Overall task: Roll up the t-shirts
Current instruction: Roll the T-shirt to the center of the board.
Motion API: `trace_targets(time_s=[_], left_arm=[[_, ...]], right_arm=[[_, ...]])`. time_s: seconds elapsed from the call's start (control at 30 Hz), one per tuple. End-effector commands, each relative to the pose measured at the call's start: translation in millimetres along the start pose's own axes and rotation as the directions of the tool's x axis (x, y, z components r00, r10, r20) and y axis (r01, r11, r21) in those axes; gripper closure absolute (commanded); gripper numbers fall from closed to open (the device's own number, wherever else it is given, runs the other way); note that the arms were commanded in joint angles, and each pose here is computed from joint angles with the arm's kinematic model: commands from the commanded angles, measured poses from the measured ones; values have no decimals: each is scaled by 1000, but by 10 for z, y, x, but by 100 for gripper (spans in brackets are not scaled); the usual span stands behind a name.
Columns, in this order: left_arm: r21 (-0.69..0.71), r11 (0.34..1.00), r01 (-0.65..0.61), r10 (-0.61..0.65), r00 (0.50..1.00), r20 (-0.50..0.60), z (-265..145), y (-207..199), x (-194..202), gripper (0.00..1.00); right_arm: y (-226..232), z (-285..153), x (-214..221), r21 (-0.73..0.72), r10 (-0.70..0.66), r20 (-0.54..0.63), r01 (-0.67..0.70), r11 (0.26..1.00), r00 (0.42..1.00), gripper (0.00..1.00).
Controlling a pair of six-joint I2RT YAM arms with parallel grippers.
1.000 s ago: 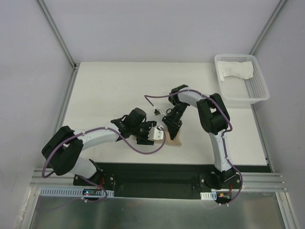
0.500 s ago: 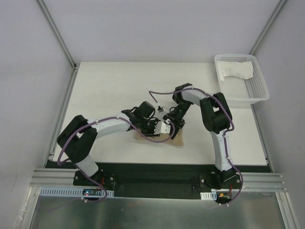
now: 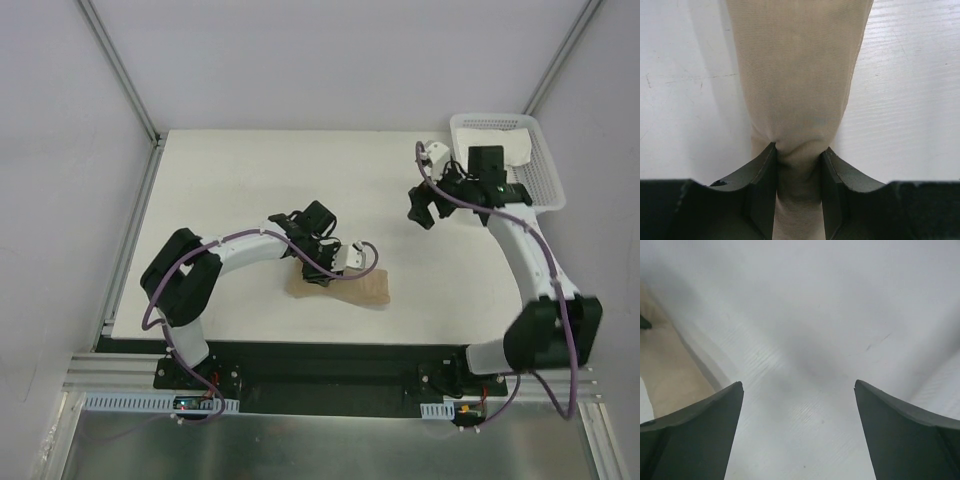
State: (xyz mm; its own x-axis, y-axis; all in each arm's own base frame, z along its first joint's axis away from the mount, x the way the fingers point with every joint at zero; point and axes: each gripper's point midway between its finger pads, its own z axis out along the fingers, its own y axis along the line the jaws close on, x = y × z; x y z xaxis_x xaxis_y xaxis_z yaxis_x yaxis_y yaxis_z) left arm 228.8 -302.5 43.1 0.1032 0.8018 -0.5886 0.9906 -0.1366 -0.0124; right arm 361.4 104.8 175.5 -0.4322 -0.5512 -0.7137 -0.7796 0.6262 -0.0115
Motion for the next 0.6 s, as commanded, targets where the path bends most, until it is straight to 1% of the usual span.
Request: trace_targets(time_s=[0.0, 0.03, 0.07, 0.1, 0.17, 0.2, 0.23, 0.27, 0.3, 0.4, 0.43, 0.5, 0.57], left_arm=[[77, 994, 83, -80, 996, -50, 29, -151, 135, 71], [75, 993, 87, -83, 995, -51, 20, -148, 128, 71], [71, 993, 92, -88, 995, -51, 13, -136, 131, 68], [67, 993, 95, -92, 995, -47, -1, -117, 125, 66], [64, 994, 90, -87, 995, -47, -12, -110, 133, 61], [67, 994, 90, -86, 995, -52, -8, -122, 152, 60], [69, 994, 83, -79, 996, -51, -11, -119, 156, 59], [72, 994, 80, -77, 996, -50, -12, -127, 155, 55], [73, 994, 82, -79, 996, -48, -17, -125, 159, 54], [75, 993, 92, -90, 995, -36, -34, -132, 134, 52], [69, 992, 105, -103, 994, -24, -68, -113, 119, 50], [64, 989, 135, -135, 991, -3, -118, -82, 92, 46], [63, 983, 174, -177, 983, 45, -224, -57, 24, 43]], right_arm=[[-185, -311, -853, 179, 44, 337, -110, 978, 940, 4], [-96, -294, -836, 90, 120, 316, -156, 984, 941, 4], [52, -297, -871, -16, 163, 329, -167, 986, 930, 4], [327, -279, -831, -135, 154, 360, -112, 985, 920, 4], [479, -177, -674, -148, 106, 314, -61, 987, 944, 4], [627, -134, -564, -181, 130, 238, -88, 980, 963, 4], [691, -63, -472, -208, 145, 192, -104, 973, 971, 4], [771, -51, -431, -231, 136, 179, -93, 969, 974, 4], [894, 30, -284, -256, 93, 149, -52, 965, 984, 4], [1133, 151, -113, -289, -16, 106, 46, 956, 994, 4], [1224, 213, -9, -310, -25, 86, 51, 949, 996, 4], [1402, 315, 17, -346, -66, 91, 94, 934, 994, 4], [1549, 430, 116, -391, -89, 74, 111, 914, 993, 4]])
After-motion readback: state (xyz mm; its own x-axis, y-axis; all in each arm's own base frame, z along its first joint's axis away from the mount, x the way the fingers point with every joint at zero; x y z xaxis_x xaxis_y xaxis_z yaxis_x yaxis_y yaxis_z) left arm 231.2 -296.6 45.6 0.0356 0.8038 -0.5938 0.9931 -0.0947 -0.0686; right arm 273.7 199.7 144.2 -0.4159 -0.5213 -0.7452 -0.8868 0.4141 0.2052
